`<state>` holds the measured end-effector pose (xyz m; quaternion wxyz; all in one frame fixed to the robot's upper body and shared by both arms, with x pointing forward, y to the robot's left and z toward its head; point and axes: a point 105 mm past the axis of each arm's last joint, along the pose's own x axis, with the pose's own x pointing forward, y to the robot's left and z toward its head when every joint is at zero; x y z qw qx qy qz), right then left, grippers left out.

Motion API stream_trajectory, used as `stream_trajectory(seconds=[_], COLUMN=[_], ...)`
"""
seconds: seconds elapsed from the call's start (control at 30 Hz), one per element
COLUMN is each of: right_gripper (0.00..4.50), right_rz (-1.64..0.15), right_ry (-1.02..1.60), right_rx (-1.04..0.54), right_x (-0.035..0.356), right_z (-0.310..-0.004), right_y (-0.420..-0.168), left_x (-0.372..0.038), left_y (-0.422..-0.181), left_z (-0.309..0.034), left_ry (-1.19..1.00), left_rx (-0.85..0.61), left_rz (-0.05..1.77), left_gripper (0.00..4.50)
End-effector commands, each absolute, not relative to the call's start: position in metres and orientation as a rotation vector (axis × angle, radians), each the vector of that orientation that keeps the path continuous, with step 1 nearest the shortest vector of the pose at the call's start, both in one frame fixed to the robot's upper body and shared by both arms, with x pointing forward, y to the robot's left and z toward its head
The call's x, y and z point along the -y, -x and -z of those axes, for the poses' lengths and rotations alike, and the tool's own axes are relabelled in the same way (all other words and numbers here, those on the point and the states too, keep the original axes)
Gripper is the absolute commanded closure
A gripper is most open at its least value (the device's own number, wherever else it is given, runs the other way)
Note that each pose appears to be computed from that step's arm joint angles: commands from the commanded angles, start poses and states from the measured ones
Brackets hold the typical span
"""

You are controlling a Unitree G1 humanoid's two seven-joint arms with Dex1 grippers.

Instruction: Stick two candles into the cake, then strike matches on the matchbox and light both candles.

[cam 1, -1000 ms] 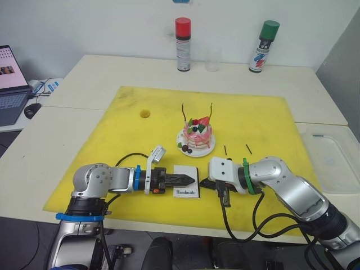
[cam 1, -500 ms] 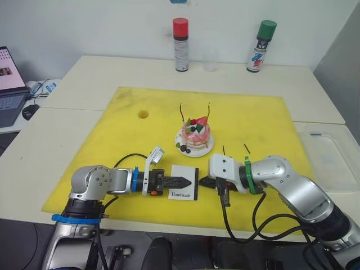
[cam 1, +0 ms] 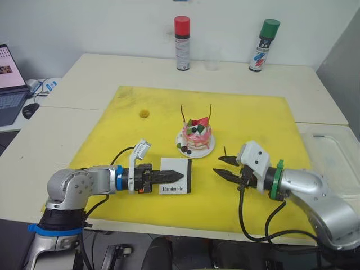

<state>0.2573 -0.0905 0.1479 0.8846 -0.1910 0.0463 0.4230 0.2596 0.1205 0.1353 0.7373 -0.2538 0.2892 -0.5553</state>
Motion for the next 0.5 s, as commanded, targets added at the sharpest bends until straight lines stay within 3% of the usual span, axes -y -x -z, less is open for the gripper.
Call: stream_trajectory(seconds=[0.03,0.5], right_gripper=[1.83,1.83], right_rz=[-0.681,-0.329], right_ry=[0.376,0.195], right_rx=[0.032,-0.048], right_x=[0.092,0.101], right_z=[-0.154,-0.110], right_y=[-0.268,-0.319], left_x=[-0.129,-0.132], left_y=[-0.262,-0.262], left_z=[-0.155,-0.159], left_ry=[0.561,0.536], left_rx=[-0.553,-0.583], left_rz=[1.195,1.192], left_gripper=[4.50,4.50])
